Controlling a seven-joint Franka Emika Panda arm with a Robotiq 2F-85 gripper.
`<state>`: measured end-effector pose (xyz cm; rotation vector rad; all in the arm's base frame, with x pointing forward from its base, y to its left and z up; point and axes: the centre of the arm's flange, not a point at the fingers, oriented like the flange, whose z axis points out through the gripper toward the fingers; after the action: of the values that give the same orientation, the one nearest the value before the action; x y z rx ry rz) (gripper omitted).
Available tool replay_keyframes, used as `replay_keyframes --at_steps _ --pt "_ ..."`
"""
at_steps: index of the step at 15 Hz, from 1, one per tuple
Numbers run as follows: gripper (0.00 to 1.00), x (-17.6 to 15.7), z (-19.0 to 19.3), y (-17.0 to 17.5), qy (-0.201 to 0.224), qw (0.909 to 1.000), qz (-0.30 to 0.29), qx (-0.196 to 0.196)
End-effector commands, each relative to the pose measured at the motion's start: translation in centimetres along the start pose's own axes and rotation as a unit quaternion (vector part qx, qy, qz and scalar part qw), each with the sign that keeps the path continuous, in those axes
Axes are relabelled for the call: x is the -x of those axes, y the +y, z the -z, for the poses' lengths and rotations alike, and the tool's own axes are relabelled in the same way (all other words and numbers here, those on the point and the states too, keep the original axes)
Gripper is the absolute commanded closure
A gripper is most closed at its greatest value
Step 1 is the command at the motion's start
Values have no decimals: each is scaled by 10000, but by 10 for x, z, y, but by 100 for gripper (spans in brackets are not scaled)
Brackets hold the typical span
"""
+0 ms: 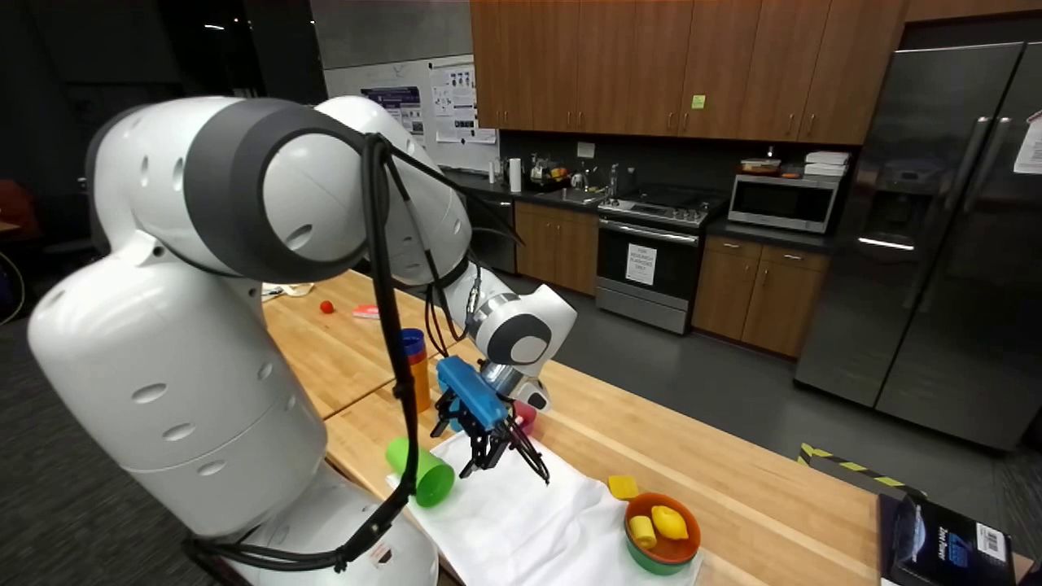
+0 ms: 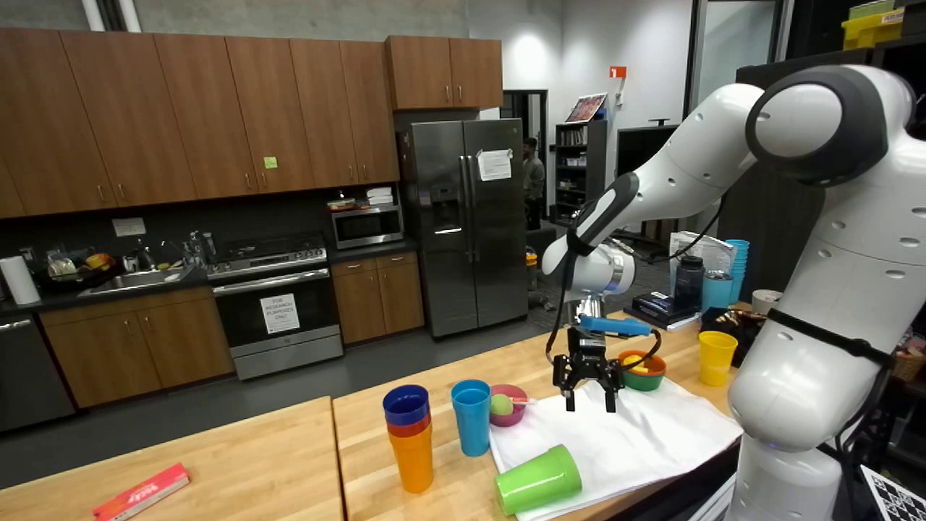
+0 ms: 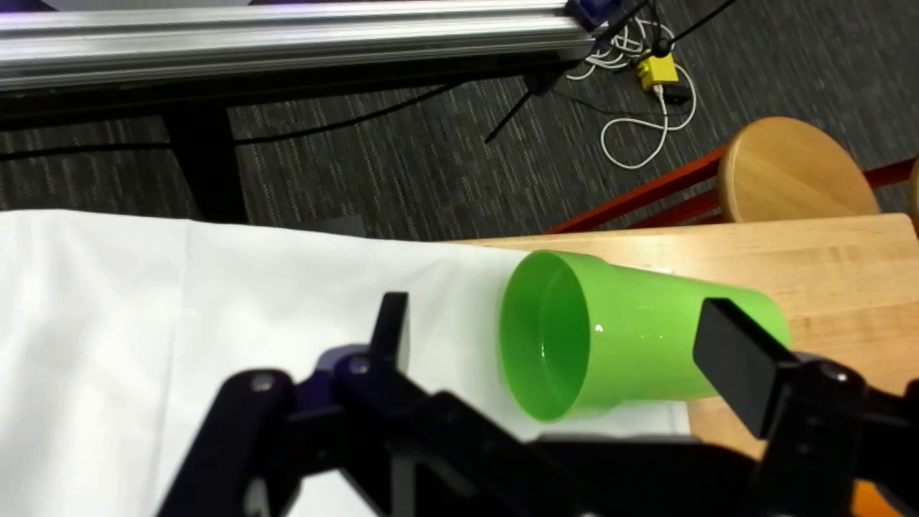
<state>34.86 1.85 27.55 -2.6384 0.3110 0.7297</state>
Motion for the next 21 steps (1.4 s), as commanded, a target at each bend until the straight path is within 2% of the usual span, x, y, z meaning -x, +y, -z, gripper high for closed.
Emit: replay_keyframes --at_steps 1,10,21 --pt "0 -5 -2 -5 -20 9998 -189 -19" --pt "0 -11 -6 -8 -111 9993 -353 -18" --pt "0 -17 -18 -6 -464 9938 -1005 109"
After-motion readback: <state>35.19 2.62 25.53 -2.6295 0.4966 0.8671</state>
